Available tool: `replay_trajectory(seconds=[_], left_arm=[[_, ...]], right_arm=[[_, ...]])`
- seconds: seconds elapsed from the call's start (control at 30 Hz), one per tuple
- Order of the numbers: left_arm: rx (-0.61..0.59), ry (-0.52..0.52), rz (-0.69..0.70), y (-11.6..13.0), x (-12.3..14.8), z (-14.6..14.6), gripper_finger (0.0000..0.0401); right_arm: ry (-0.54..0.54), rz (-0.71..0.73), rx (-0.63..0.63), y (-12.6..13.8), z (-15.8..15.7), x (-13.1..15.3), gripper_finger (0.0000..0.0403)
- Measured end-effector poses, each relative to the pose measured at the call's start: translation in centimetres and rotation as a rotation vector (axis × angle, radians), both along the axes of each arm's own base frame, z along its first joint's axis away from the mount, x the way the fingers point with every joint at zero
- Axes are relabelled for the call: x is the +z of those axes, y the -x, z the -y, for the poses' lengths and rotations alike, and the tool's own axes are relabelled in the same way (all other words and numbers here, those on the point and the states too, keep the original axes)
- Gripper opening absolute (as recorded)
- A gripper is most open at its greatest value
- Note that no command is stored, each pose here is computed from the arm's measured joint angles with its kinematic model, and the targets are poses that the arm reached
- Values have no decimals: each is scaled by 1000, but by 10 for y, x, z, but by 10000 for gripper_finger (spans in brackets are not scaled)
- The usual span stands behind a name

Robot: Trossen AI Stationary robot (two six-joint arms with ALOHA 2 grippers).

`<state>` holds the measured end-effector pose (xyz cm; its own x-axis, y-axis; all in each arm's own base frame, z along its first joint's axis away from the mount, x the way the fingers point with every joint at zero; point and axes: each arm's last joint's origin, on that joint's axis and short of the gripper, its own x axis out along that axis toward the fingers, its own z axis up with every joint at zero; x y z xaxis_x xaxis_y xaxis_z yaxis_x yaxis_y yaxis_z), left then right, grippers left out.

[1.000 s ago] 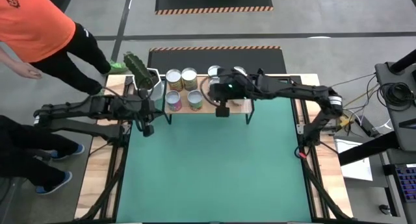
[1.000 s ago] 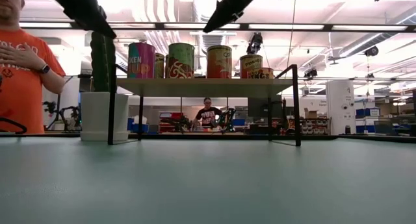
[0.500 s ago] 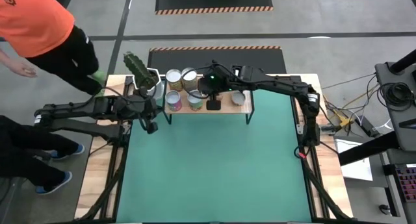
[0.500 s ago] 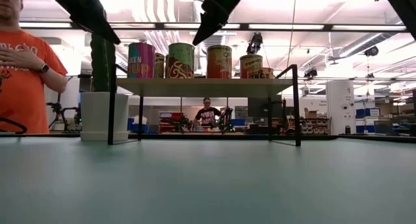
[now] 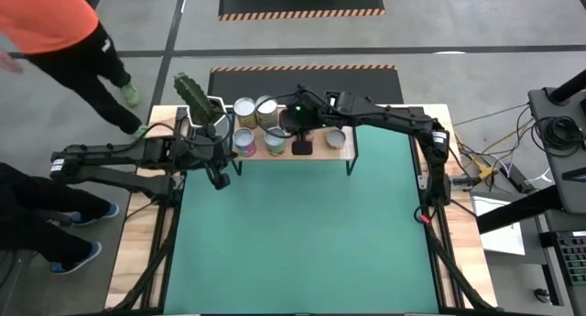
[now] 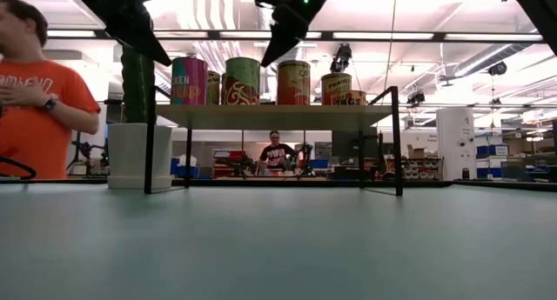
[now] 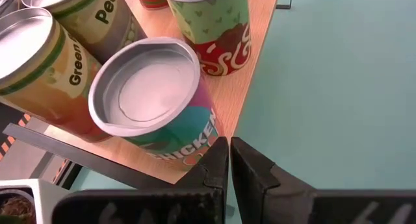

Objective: Pick and place cans onto a shelf
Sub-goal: Adjust the canned goods on the shelf

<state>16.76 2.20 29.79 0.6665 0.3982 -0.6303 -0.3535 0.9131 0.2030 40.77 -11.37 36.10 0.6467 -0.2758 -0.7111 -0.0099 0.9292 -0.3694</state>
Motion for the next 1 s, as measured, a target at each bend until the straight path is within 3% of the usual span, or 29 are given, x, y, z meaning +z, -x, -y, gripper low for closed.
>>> replay_trajectory(seconds=[0.4, 1.0], left_arm=[[1, -3, 13, -1, 0, 0, 0], [60, -55, 3, -1, -2, -2, 0]], right_arm=[[-41, -1, 58, -5, -1, -16, 9], [-34, -9, 69, 8, -5, -2, 9]])
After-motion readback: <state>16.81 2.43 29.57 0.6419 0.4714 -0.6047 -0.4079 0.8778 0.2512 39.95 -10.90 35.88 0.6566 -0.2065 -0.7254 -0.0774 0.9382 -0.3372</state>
